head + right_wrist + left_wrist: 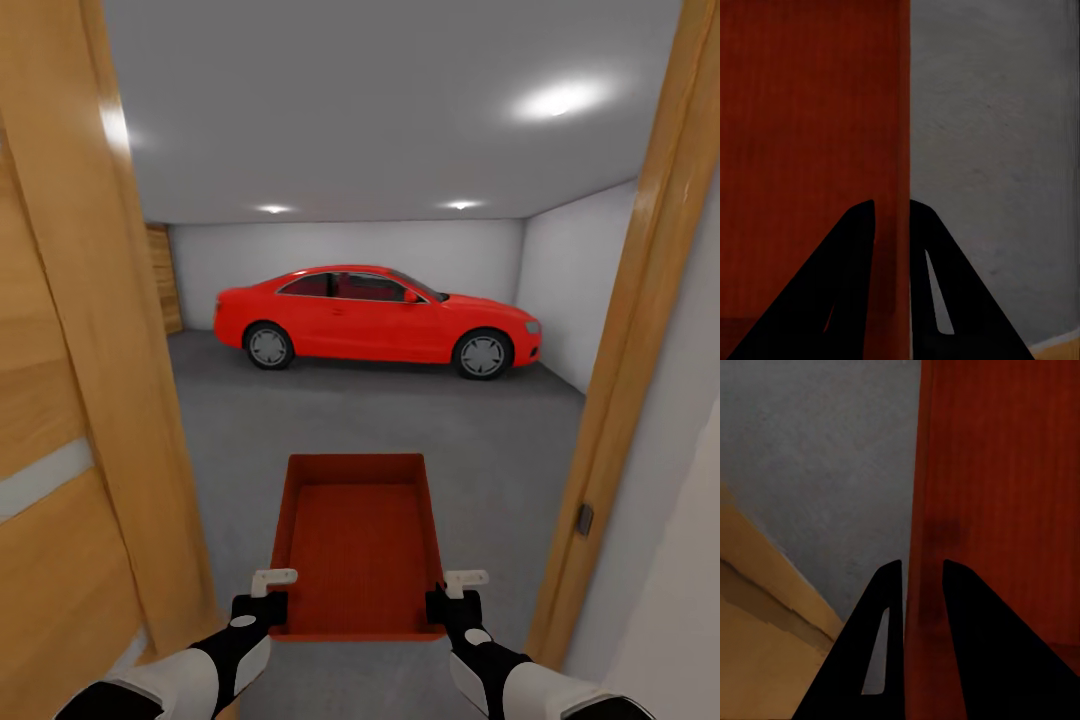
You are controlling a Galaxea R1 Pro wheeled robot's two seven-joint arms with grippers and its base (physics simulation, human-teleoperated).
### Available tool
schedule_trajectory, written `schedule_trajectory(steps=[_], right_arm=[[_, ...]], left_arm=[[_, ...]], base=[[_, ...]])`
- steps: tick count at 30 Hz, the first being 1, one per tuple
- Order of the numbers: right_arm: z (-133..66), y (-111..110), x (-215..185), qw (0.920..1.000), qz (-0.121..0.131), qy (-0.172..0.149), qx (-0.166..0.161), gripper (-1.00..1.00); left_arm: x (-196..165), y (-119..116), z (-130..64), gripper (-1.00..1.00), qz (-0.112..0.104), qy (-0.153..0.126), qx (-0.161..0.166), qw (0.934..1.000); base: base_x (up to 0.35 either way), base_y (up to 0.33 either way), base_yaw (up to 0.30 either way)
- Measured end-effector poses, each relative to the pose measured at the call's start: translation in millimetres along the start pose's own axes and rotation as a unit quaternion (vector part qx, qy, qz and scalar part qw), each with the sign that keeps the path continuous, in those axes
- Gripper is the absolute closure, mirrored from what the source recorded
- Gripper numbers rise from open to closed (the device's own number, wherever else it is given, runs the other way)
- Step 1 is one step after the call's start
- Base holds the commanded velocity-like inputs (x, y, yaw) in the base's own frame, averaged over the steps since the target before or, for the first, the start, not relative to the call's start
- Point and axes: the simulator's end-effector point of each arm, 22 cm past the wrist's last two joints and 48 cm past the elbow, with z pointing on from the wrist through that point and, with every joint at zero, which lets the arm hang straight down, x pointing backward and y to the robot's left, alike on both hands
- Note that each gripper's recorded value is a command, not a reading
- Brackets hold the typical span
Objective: Move the two storage containers from the living room to the garage. In the garage, place one container on the floor and stack the other container on top of it (either order is fine).
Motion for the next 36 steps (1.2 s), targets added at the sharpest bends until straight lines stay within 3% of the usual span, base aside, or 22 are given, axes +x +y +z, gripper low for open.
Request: schedule_trajectory(steps=[14, 24, 36], right_arm=[[0.4, 0.0, 0.2, 1.0, 0.0, 0.0, 0.0, 1.0], [0.4, 0.4, 0.2, 1.0, 0.0, 0.0, 0.0, 1.0], [-0.1, 0.5, -0.1, 1.0, -0.001, 0.0, 0.0, 1.0]], left_arm=[[0.2, 0.0, 0.4, 1.0, 0.0, 0.0, 0.0, 1.0], [0.2, 0.3, 0.5, 1.0, 0.0, 0.0, 0.0, 1.0], [0.0, 0.7, 0.0, 1.0, 0.0, 0.0, 0.0, 1.0]], base=[[0.188, 0.156, -0.265], [0.007, 0.002, -0.02], [0.283, 0.0, 0.0]])
